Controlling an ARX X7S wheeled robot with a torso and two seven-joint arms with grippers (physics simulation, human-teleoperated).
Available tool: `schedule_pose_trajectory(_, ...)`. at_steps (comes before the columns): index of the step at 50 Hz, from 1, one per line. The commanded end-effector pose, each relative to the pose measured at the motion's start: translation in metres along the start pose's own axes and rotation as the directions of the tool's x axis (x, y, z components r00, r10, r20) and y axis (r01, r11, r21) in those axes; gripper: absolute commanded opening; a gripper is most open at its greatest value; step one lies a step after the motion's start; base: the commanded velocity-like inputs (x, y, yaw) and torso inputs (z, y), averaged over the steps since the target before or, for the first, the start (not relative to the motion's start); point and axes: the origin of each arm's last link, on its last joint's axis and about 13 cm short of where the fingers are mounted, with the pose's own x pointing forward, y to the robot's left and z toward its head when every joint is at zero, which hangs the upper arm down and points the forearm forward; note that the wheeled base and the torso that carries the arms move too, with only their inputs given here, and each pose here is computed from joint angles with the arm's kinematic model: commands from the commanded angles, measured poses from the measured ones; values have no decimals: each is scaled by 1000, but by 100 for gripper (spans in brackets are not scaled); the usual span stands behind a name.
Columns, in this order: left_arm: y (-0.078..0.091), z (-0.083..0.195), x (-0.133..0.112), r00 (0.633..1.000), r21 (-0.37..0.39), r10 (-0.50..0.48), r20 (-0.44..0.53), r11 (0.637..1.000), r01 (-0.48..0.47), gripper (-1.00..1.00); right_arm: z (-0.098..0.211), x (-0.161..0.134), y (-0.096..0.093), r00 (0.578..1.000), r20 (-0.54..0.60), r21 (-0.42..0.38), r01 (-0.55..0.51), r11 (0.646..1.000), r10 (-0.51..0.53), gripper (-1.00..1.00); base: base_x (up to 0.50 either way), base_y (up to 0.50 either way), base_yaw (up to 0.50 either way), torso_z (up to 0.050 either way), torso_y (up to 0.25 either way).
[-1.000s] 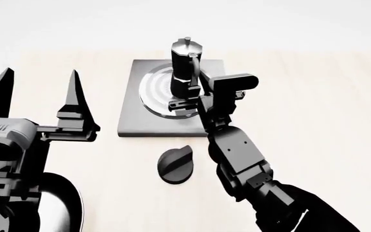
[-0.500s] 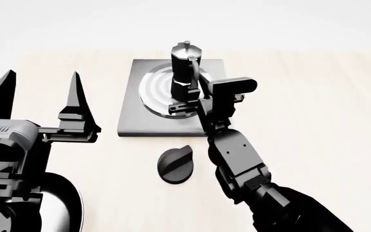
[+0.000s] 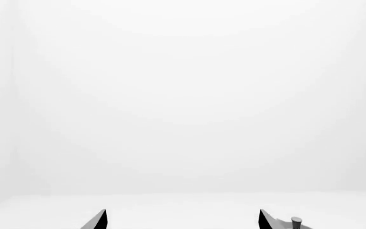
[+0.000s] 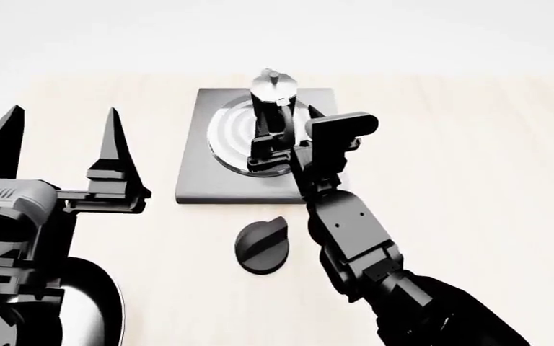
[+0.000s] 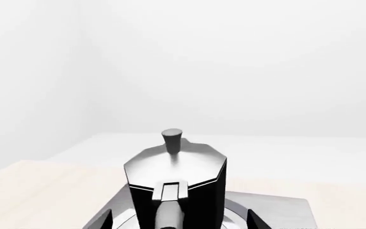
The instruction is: Turn on the stove and put the moka pot on it.
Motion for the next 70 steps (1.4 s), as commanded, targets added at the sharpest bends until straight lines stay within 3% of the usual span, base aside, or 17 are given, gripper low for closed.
schedule_pose_trajectory(1,0,-1,0,1000,-1,0,-3,1000,0,100,1,0,1,1000,-3,0,-10,1000,10,100,0,0,0,0,0)
schedule_pose_trajectory(11,0,-2,-1,1000,-1,3,-4,1000,-3,100,2,-5,5,999,24,9,-29,1000,29,100,0,0,0,0,0)
schedule_pose_trajectory(24,0,2,2,1000,12,6,5,1000,-6,100,27,-4,2,996,92,33,-9,999,6,100,0,0,0,0,0)
schedule_pose_trajectory(46,2,32,16,992,147,12,123,989,-30,100,88,-3,-15,971,235,65,37,997,-51,100,0,0,0,0,0)
schedule_pose_trajectory(52,2,41,17,987,174,7,160,984,-35,100,107,-6,-25,951,294,69,78,995,-95,100,0,0,0,0,0)
schedule_pose_trajectory(57,1,46,18,981,195,4,195,980,-42,100,118,-11,-30,931,340,10,137,991,-132,100,0,0,0,0,0)
schedule_pose_trajectory(61,1,48,19,977,207,1,215,977,-47,100,131,-18,-34,900,397,-26,207,978,-180,100,0,0,0,0,0)
schedule_pose_trajectory(66,-2,53,17,966,259,-32,256,965,-36,100,145,-33,-37,832,507,-100,319,943,-227,100,0,0,0,0,0)
schedule_pose_trajectory(70,-5,54,16,961,296,-55,270,955,-29,100,162,-46,-38,802,552,-91,330,940,-228,100,0,0,0,0,0)
